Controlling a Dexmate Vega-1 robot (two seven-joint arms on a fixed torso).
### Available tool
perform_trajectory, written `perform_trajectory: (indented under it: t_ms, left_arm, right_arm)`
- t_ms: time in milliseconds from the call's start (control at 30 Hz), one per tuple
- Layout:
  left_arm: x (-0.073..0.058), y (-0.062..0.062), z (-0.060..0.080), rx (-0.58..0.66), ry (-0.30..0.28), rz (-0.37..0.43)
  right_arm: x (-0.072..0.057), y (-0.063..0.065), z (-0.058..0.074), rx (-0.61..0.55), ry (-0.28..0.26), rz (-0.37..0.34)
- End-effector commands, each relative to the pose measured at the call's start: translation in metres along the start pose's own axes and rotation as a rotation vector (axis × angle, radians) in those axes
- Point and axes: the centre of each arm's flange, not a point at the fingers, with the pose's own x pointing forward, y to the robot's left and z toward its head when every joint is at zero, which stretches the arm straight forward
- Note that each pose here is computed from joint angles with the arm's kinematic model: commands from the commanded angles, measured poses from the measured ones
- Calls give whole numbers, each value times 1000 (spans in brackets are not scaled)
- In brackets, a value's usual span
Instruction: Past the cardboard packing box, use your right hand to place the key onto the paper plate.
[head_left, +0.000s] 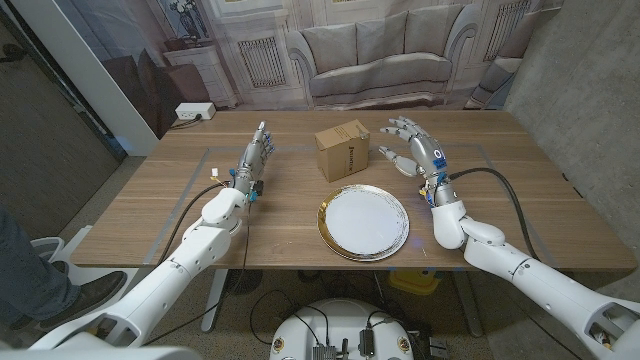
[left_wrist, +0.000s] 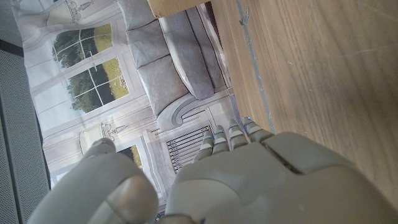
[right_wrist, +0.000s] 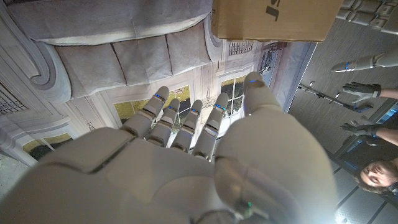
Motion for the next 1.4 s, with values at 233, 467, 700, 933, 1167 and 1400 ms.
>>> perform_trajectory:
  t_ms: [233, 467, 700, 933, 1167, 1400]
  left_arm:
    - [-3, -3, -3, -9, -5, 2]
    - [-6, -1, -3, -6, -3, 5]
    - [-9, 1, -3, -8, -4, 10]
    - [-13, 5, -4, -9, -3, 20]
    - [-14, 7, -2, -7, -7, 24]
    - [-14, 8, -2, -6, -5, 25]
  right_arm:
    - [5, 4, 1, -59, -31, 9]
    - [7, 9, 1, -72, -34, 7]
    - [12, 14, 2, -83, -50, 12]
    - [16, 18, 4, -91, -62, 14]
    - [18, 21, 3, -88, -59, 18]
    - [20, 23, 3, -94, -68, 13]
